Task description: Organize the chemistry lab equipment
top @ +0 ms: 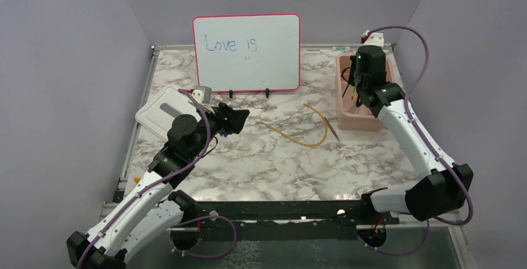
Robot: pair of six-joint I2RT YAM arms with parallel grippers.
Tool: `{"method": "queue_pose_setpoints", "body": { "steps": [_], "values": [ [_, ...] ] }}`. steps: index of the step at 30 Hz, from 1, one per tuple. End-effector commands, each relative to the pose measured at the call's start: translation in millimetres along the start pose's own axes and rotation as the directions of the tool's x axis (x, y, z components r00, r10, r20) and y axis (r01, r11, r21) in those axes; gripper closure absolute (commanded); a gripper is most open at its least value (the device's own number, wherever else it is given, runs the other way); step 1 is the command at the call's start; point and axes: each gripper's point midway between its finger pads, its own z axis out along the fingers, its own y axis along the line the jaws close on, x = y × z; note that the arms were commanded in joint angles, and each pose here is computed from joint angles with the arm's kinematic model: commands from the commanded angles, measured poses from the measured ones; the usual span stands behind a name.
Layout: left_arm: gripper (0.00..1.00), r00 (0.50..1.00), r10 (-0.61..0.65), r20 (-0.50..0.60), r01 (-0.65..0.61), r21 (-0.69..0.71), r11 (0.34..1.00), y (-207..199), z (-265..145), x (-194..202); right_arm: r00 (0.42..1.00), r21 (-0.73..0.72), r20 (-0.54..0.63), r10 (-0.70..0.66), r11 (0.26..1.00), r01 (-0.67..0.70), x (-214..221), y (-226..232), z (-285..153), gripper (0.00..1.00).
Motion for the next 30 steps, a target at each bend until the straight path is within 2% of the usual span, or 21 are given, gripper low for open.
{"method": "queue_pose_setpoints", "body": {
  "steps": [1,7,12,19,24,30],
  "values": [
    [0.29,1.000,-0.007,0.016,0.007,0.003,1.000,-0.2,-0.3,-3.1,1.000,0.120,-0.008,-0.024,0.992,0.025,-4.4,-52.8,8.5,0.97],
    [0.29,1.000,-0.007,0.012,0.007,0.010,1.000,-1.5,0.1,-2.7,0.992,0.173,-0.119,-0.051,0.982,0.071,22.9,-102.4,43.5,0.96],
    [0.29,1.000,-0.006,0.013,0.006,0.009,1.000,-1.1,-0.3,-2.5,0.969,0.150,-0.222,-0.110,0.978,0.145,47.1,-107.3,72.8,0.97],
    [0.29,1.000,-0.009,0.008,0.009,0.010,1.000,-1.0,1.3,-1.0,0.917,0.217,-0.379,-0.124,0.951,0.219,92.4,-123.6,95.0,0.94],
    [0.29,1.000,-0.009,0.003,0.009,0.011,1.000,-1.2,2.2,0.0,0.897,0.235,-0.422,-0.129,0.941,0.245,110.9,-127.1,103.3,0.92],
    [0.29,1.000,-0.004,0.002,0.004,0.015,1.000,-2.1,2.9,-0.4,0.888,0.248,-0.440,-0.132,0.933,0.261,118.8,-130.2,106.3,0.83]
  ]
}}
